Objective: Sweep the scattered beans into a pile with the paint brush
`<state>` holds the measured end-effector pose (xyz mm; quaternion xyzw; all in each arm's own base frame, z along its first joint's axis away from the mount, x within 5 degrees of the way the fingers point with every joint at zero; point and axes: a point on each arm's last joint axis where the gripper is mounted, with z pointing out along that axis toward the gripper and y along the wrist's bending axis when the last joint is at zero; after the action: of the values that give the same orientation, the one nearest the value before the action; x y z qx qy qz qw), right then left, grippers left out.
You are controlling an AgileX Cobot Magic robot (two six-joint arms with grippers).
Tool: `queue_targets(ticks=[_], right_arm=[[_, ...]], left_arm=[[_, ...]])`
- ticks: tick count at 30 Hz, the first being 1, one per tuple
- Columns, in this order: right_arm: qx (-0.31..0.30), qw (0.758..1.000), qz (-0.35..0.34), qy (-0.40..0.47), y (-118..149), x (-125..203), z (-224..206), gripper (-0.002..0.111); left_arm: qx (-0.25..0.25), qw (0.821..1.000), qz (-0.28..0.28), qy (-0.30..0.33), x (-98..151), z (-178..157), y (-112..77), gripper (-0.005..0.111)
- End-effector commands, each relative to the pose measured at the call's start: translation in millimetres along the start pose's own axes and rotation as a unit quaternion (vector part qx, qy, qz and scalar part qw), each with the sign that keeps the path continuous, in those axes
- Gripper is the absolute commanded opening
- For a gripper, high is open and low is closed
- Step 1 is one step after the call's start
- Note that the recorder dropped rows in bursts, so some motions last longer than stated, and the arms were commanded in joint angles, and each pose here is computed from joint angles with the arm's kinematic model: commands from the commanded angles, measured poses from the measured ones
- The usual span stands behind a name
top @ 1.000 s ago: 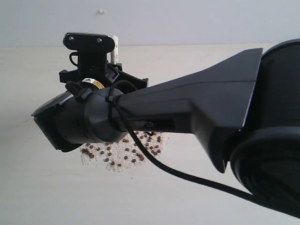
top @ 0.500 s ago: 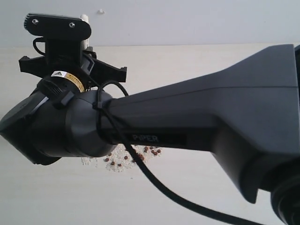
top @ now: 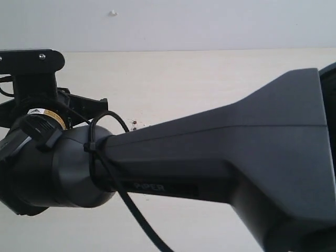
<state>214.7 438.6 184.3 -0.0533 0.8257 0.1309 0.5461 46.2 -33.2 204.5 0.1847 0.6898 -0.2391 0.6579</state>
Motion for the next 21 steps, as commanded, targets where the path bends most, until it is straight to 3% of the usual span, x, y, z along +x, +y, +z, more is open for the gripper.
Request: queue_targets(ticks=[1, 16, 21], right_arm=[[0.005, 0.999, -0.034, 0.006, 0.1, 9.6, 3.1, 0.0], [0.161, 0.977, -0.137, -0.025, -25.6, 4.9, -2.0, 0.0], [0.168, 0.972, -0.157, -0.046, -26.0, 0.6, -2.7, 0.0]], left_arm=[[-0.001, 1.0, -0.001, -0.003, 0.5, -0.4, 0.2, 0.0], [-0.001, 1.0, -0.001, -0.003, 0.5, -0.4, 0.2, 0.0], [-0.001, 1.0, -0.001, -0.003, 0.5, -0.4, 0.2, 0.0]])
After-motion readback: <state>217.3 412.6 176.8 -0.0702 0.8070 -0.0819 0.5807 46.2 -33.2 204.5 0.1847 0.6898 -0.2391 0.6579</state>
